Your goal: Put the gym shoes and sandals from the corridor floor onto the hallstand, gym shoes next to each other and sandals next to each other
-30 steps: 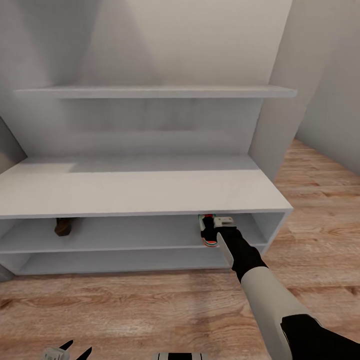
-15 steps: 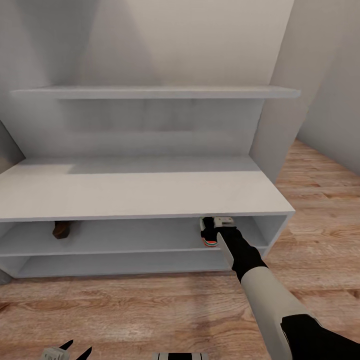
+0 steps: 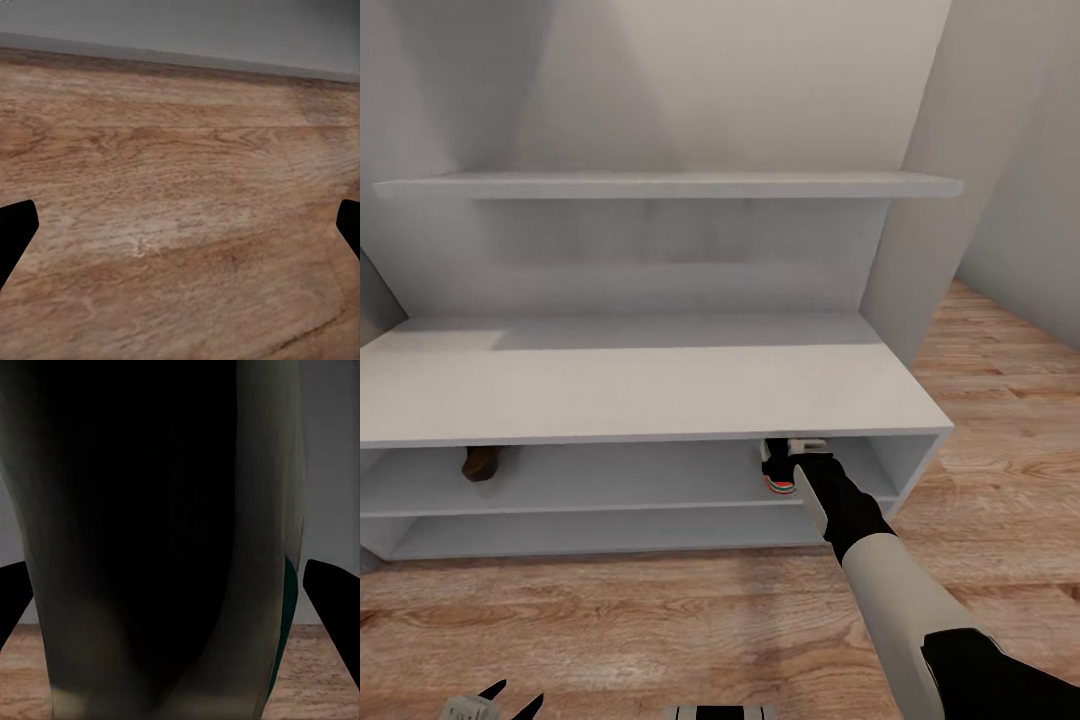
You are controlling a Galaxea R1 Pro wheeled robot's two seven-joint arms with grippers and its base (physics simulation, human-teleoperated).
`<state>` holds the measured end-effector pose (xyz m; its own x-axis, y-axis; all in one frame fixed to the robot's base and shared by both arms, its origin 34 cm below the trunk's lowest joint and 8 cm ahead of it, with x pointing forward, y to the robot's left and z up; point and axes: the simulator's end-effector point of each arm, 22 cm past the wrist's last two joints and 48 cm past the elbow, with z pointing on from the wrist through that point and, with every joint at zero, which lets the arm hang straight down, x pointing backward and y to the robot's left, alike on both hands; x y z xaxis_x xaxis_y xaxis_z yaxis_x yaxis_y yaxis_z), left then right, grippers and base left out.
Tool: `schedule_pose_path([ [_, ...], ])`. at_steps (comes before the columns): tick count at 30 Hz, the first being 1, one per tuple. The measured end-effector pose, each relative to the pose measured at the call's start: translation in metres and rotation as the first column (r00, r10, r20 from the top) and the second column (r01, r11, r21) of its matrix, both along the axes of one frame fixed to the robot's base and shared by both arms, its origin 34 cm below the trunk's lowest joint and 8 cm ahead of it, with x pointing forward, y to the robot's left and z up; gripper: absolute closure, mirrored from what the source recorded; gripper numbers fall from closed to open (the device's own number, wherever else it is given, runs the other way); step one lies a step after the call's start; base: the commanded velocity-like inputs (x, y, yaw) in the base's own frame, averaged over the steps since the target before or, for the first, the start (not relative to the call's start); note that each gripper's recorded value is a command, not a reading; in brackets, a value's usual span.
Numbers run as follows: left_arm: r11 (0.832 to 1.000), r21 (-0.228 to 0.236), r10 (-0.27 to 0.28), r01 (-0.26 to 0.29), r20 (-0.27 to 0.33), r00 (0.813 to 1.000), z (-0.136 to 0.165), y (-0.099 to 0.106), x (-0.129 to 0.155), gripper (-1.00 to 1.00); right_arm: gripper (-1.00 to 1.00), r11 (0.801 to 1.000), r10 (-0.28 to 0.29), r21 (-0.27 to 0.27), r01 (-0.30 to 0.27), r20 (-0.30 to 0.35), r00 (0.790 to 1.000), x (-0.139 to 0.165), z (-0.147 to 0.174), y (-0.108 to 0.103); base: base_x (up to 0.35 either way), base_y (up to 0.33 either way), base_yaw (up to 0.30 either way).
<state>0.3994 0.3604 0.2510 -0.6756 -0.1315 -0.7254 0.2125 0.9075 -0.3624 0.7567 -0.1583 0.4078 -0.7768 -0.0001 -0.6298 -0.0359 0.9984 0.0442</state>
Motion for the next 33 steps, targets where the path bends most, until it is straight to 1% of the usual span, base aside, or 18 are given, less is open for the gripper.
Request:
schedule_pose_path([
  [10, 1.000, 0.000, 0.000, 0.000, 0.000, 1.000, 0.0000, 0.0000, 0.0000, -1.00, 1.00, 1.000, 0.000, 0.000, 0.000, 0.000, 1.000, 0.0000, 0.0000, 0.0000, 0.002, 0.000, 0.000],
  [18, 1.000, 0.000, 0.000, 0.000, 0.000, 1.000, 0.0000, 0.0000, -0.0001, -1.00, 1.00, 1.000, 0.000, 0.000, 0.000, 0.000, 1.000, 0.0000, 0.0001, -0.0004, 0.091, 0.000, 0.000],
  [28, 1.000, 0.000, 0.000, 0.000, 0.000, 1.000, 0.0000, 0.0000, 0.0000, -1.00, 1.00, 1.000, -0.001, -0.001, 0.001, 0.000, 1.000, 0.0000, -0.0001, -0.0007, 0.011, 0.000, 0.000],
  [29, 1.000, 0.000, 0.000, 0.000, 0.000, 1.000, 0.0000, 0.0000, 0.0000, -1.00, -1.00, 1.000, -0.001, -0.001, 0.001, 0.000, 1.000, 0.0001, -0.0001, -0.0008, 0.001, 0.000, 0.000],
  [33, 1.000, 0.000, 0.000, 0.000, 0.000, 1.000, 0.0001, 0.0004, 0.0000, -1.00, -1.00, 1.000, -0.001, -0.001, 0.001, 0.001, 1.000, 0.0002, 0.0002, -0.0008, 0.000, 0.000, 0.000],
])
